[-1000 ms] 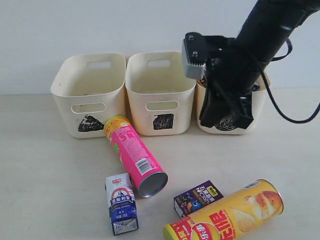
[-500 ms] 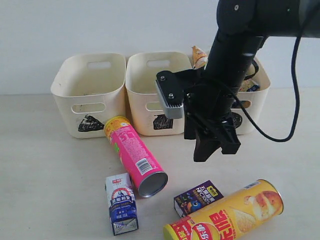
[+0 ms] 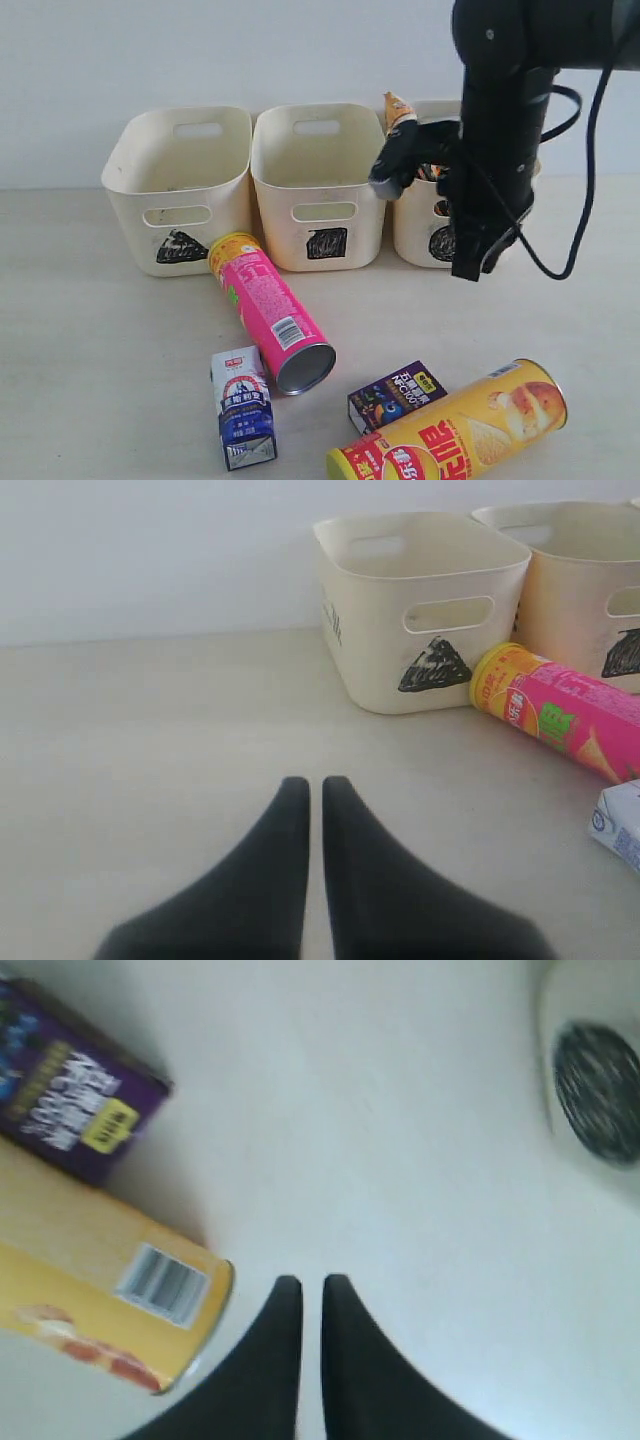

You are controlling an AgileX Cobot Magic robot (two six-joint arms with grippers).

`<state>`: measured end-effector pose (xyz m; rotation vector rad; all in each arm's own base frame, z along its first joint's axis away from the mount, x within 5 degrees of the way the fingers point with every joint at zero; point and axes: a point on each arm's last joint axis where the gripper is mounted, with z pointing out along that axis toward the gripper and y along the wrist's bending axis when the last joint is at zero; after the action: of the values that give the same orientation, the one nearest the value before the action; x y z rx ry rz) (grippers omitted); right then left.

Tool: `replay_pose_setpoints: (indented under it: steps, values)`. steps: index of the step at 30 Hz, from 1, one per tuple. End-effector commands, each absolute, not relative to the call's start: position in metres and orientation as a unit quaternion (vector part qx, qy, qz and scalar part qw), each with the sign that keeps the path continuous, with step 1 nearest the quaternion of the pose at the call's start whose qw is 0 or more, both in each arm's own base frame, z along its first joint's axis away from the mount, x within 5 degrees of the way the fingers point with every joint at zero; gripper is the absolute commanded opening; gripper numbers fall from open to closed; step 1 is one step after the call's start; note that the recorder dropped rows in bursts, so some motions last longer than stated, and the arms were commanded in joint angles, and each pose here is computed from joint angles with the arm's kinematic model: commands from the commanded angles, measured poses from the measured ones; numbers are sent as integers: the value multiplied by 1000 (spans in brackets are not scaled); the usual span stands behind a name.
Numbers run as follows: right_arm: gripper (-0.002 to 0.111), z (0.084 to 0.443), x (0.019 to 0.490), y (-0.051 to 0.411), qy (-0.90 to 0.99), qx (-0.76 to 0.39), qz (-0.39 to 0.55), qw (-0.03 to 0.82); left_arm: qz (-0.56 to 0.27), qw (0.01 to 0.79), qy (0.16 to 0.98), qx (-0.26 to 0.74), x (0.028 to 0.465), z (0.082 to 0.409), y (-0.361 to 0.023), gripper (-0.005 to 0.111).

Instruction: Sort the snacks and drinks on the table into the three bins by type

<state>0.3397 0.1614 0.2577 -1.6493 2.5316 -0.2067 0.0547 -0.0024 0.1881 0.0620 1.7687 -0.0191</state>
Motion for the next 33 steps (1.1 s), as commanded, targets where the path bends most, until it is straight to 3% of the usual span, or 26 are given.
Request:
replay_pose_setpoints:
  steps: [1, 4, 8, 15, 24, 33]
  values:
    - [0, 265, 359, 108, 931, -340, -109, 70, -7, 634, 773, 27, 55, 187, -2, 4]
    - [0, 281, 361, 72, 970, -202, -99, 95, -7, 634, 773, 27, 55, 187, -2, 4]
    - [0, 306, 340, 42, 983, -121, -66, 122, -7, 634, 773, 27, 55, 187, -2, 4]
    - [0, 346, 255, 13, 924, -63, -42, 375, -7, 634, 773, 27, 55, 187, -2, 4]
    - [0, 347, 161, 8, 844, -36, -11, 535, -7, 634, 773, 27, 55, 187, -2, 4]
    - [0, 329, 84, 2, 816, 17, 25, 577, -7, 634, 773, 27, 55, 187, -2, 4]
